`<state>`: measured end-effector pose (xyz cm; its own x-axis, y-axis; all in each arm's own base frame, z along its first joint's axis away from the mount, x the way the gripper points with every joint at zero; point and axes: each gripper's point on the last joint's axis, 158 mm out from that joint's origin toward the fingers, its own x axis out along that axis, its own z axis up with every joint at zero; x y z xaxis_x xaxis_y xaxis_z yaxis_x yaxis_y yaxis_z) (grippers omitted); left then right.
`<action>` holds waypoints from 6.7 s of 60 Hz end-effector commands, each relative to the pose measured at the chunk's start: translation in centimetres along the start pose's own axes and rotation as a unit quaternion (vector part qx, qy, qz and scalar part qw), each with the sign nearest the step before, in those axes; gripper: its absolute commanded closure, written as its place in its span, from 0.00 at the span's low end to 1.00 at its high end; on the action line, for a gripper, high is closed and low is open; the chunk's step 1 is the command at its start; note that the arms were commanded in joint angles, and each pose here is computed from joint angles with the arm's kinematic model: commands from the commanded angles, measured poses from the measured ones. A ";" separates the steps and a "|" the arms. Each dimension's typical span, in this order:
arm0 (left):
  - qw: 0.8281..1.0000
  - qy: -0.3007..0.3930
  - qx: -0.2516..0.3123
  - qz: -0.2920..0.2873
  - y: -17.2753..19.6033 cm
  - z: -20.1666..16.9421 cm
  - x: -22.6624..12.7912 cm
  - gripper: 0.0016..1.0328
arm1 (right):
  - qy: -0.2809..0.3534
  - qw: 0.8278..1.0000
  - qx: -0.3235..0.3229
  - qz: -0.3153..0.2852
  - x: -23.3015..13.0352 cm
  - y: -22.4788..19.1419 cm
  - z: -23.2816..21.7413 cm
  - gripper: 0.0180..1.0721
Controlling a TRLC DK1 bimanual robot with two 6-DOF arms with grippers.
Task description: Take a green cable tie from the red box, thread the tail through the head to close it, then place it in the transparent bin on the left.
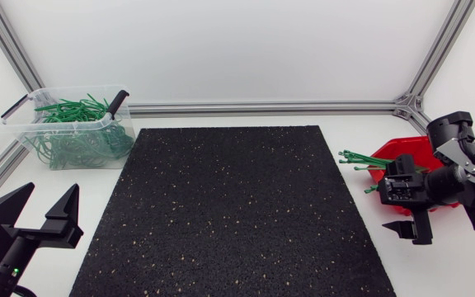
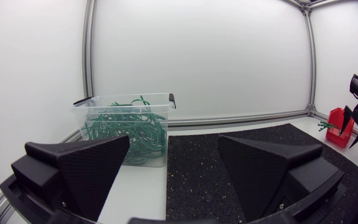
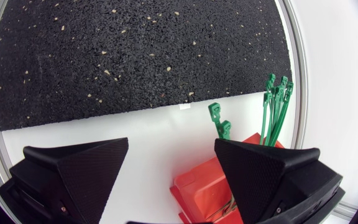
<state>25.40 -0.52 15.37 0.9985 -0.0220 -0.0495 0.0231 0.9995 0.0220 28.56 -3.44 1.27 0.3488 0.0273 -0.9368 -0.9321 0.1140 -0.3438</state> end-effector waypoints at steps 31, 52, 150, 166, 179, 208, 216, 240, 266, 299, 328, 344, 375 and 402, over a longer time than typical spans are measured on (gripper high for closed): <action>1.000 0.031 -0.001 -0.003 -0.1 -2.5 0.1 0.04 | 0.001 1.000 -0.008 -0.010 0.2 -1.9 0.2 0.04; 1.000 0.031 -0.001 -0.002 -0.1 -2.5 0.1 0.04 | 0.000 1.000 -0.002 0.008 1.4 -2.4 0.1 0.04; 1.000 0.031 -0.002 -0.003 -0.1 -2.5 0.1 0.04 | 0.022 0.999 -0.023 0.007 -1.4 4.4 -1.9 0.05; 0.999 0.032 -0.002 -0.004 -0.2 -2.5 0.1 0.04 | 0.025 0.999 -0.019 0.008 -1.4 4.9 -2.4 0.05; 0.999 0.032 -0.003 -0.004 -0.2 -2.5 0.1 0.04 | 0.031 0.999 -0.023 0.006 -1.1 5.2 -2.6 0.05; 0.999 0.033 -0.004 -0.002 -0.1 -2.6 0.1 0.04 | 0.050 0.997 -0.029 -0.045 0.2 1.6 -3.6 0.15; 0.999 0.033 -0.004 -0.003 -0.2 -2.6 0.1 0.04 | 0.052 0.997 -0.029 -0.056 0.2 1.2 -3.7 0.26; 0.999 0.033 -0.004 -0.003 -0.1 -2.6 0.1 0.04 | 0.034 0.994 -0.047 -0.094 -0.7 0.1 -3.1 0.71; 0.999 0.034 -0.004 -0.003 -0.2 -2.6 0.1 0.04 | 0.040 0.992 -0.046 -0.108 -1.4 -0.6 -4.0 0.71; 0.999 0.033 -0.004 -0.006 -0.3 -2.6 0.1 0.04 | 0.014 0.993 -0.023 -0.118 -5.2 -2.7 -1.2 0.94; 0.999 0.032 -0.004 -0.003 -0.1 -2.5 0.1 0.04 | -0.115 0.974 0.065 -0.182 -14.9 -7.6 6.6 0.94; 0.999 0.031 -0.004 -0.002 -0.1 -2.5 0.1 0.04 | -0.236 0.951 0.132 -0.153 -22.5 -7.7 11.7 0.94; 1.000 0.029 -0.004 0.009 0.4 -2.4 0.1 0.04 | -0.340 0.918 0.189 0.081 -25.5 -1.9 22.1 0.94; 0.999 0.031 -0.017 -0.011 -0.4 -1.6 0.2 0.04 | -0.323 0.860 0.321 0.229 -21.0 -3.4 26.3 0.94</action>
<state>25.43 -0.33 15.27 0.9984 -0.0167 -0.0541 0.0177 0.9997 0.0196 26.69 20.57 23.32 0.1493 0.7248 -0.6726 -0.8359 0.4558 0.3057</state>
